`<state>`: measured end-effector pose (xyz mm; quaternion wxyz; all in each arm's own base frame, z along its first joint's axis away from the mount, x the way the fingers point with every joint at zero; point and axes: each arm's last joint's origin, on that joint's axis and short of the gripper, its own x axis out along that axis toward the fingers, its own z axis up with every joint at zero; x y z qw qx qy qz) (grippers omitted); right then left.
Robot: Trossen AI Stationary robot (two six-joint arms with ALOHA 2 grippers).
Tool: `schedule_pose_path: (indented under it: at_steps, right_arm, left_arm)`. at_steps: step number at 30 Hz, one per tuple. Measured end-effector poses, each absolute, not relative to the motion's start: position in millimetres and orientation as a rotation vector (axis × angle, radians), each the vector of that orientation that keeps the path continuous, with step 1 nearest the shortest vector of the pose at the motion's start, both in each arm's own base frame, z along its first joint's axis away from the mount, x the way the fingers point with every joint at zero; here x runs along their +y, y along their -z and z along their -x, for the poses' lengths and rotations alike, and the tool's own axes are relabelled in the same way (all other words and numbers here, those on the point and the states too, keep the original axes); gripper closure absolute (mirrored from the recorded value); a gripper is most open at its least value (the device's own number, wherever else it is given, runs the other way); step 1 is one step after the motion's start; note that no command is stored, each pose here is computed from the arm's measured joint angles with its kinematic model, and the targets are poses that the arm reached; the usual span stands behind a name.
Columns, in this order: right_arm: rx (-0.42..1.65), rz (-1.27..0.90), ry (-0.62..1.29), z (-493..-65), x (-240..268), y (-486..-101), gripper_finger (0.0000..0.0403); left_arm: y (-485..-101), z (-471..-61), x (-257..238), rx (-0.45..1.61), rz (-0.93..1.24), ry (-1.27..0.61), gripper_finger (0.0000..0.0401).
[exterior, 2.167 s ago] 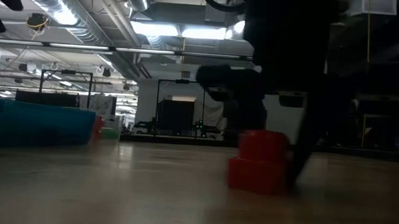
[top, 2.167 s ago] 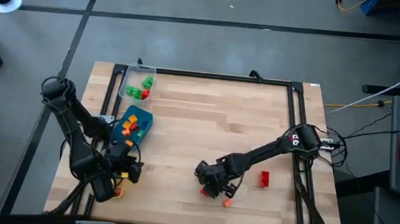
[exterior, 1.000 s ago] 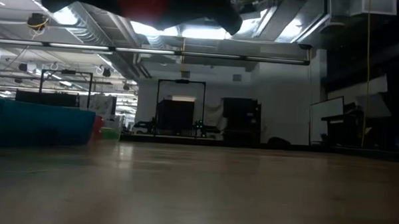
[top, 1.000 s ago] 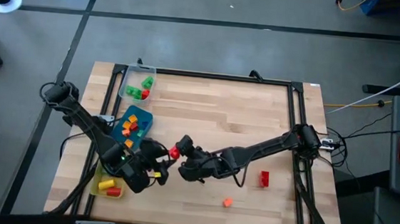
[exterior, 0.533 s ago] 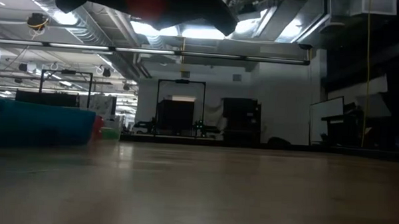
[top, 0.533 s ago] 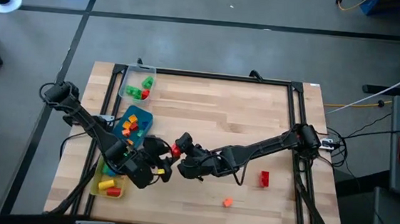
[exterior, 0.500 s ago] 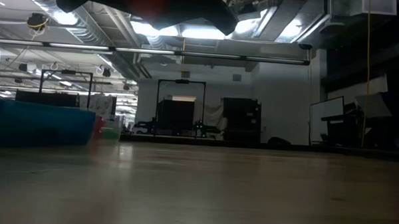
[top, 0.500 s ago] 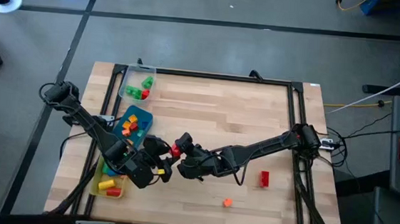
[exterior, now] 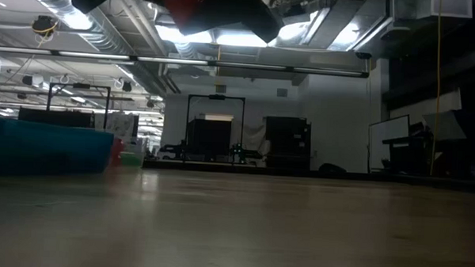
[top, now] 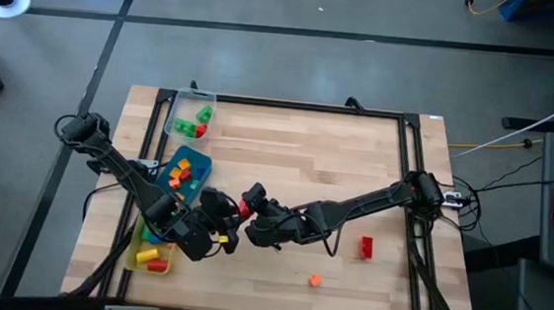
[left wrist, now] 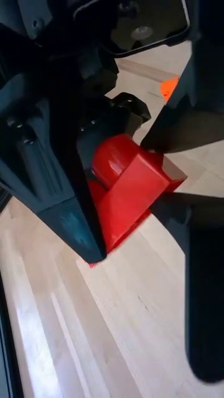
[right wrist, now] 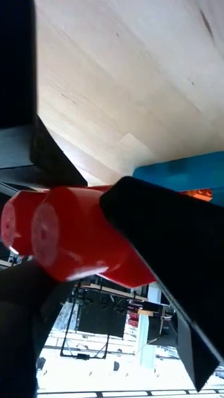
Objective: Sort blocks by size
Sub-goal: Put the left red 2 stud game piece into the transparent bin
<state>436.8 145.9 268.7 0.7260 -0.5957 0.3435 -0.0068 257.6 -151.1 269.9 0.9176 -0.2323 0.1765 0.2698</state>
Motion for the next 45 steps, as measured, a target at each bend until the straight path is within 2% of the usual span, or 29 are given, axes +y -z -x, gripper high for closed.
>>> schedule_pose_path:
  at_steps: [9,13,19,24,30,35,42,45]
  right_arm:
    - [0.744,1.309,0.005,-436.8,148.0,-269.2,0.0209]
    - [0.758,1.324,0.052,-436.6,147.2,-270.0,0.0193]
    - [0.891,1.471,0.209,-431.6,140.9,-268.9,0.0186]
    - [1.021,1.561,0.238,-418.0,133.6,-271.6,0.0195]
    - [1.088,1.492,0.234,-392.2,123.9,-290.0,0.0204]
    - [1.143,1.292,0.063,-369.3,118.8,-298.2,0.0205]
    - [1.260,0.959,-0.338,-355.4,125.2,-280.4,0.0205]
    - [1.307,0.814,-0.438,-350.4,129.4,-270.7,0.0205]
  left_arm:
    - [-269.6,-257.5,-149.8,0.362,0.452,-0.566,0.0393]
    - [-269.7,-258.2,-148.5,0.358,0.451,-0.573,0.0394]
    - [-272.0,-260.6,-134.7,0.364,0.449,-0.617,0.0398]
    - [-280.0,-254.0,-103.3,0.401,0.411,-0.721,0.0398]
    - [-290.6,-233.8,-53.7,0.486,0.339,-0.906,0.0396]
    - [-295.2,-213.6,-6.8,0.578,0.288,-1.118,0.0397]
    - [-294.3,-203.2,50.6,0.689,0.228,-1.341,0.0393]
    - [-294.6,-198.4,71.8,0.722,0.215,-1.408,0.0395]
